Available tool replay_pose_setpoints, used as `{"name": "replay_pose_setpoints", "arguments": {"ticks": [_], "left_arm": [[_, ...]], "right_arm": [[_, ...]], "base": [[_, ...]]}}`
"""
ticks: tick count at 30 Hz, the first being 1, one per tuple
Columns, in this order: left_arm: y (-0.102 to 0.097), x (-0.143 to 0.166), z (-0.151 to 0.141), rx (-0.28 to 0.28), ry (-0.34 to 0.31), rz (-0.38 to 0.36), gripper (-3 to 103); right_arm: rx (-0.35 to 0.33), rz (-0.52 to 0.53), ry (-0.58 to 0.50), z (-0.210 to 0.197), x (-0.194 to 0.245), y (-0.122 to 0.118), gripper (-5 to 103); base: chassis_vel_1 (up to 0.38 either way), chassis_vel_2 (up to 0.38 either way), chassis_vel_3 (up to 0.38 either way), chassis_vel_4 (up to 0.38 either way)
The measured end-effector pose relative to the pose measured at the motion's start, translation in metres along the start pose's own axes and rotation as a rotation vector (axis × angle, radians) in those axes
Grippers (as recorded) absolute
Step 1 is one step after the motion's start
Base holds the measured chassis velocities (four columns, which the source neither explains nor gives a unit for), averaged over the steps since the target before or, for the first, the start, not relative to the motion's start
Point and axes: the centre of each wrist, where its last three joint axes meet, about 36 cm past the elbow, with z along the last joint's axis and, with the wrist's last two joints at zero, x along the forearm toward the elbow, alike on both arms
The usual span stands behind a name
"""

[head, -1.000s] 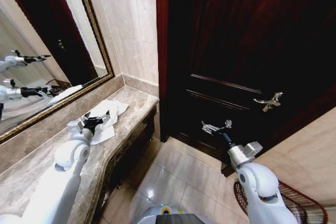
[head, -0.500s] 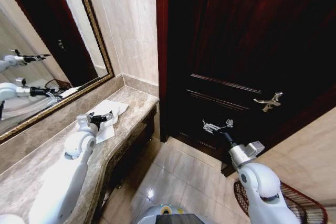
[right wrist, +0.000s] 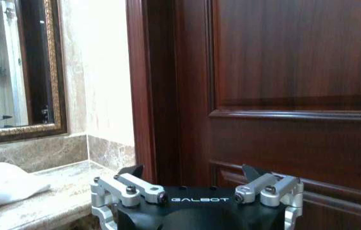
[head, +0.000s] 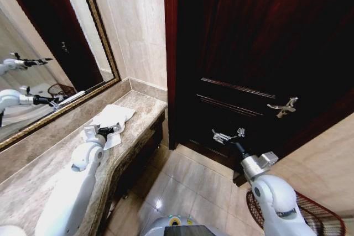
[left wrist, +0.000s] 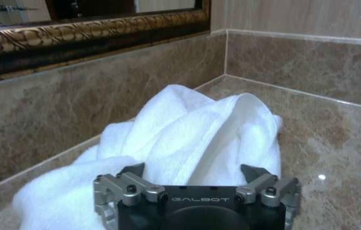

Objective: Discard the used towel into the hamper.

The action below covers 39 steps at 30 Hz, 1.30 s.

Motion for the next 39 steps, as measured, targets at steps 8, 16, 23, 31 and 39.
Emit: {"name": "replay_pose_setpoints", "arguments": {"ticks": [8, 16, 23, 31, 39], "left_arm": [[-0.006, -0.006, 0.007, 0.014, -0.001, -0.005, 72], [-0.002, -0.007, 0.006, 0.017, -0.014, -0.015, 44], [-0.001, -0.007, 0.005, 0.027, -0.054, -0.011, 14], [-0.002, -0.007, 0.008, 0.054, -0.172, 0.001, 7], [0.011, 0.014, 0.005, 0.038, -0.381, 0.003, 7]], "right_arm": [[-0.002, 0.010, -0.001, 0.003, 0.005, 0.000, 100], [0.003, 0.009, -0.004, 0.003, 0.003, 0.001, 100], [0.002, 0.009, -0.002, 0.006, -0.001, 0.001, 100], [0.005, 0.011, -0.001, 0.006, -0.001, -0.001, 100], [0.002, 0.008, -0.018, 0.003, -0.002, 0.000, 100]], "base": [[0.000, 0.000, 0.000, 0.000], [0.000, 0.000, 0.000, 0.000], [0.000, 0.000, 0.000, 0.000], [0.000, 0.000, 0.000, 0.000], [0.000, 0.000, 0.000, 0.000]]}}
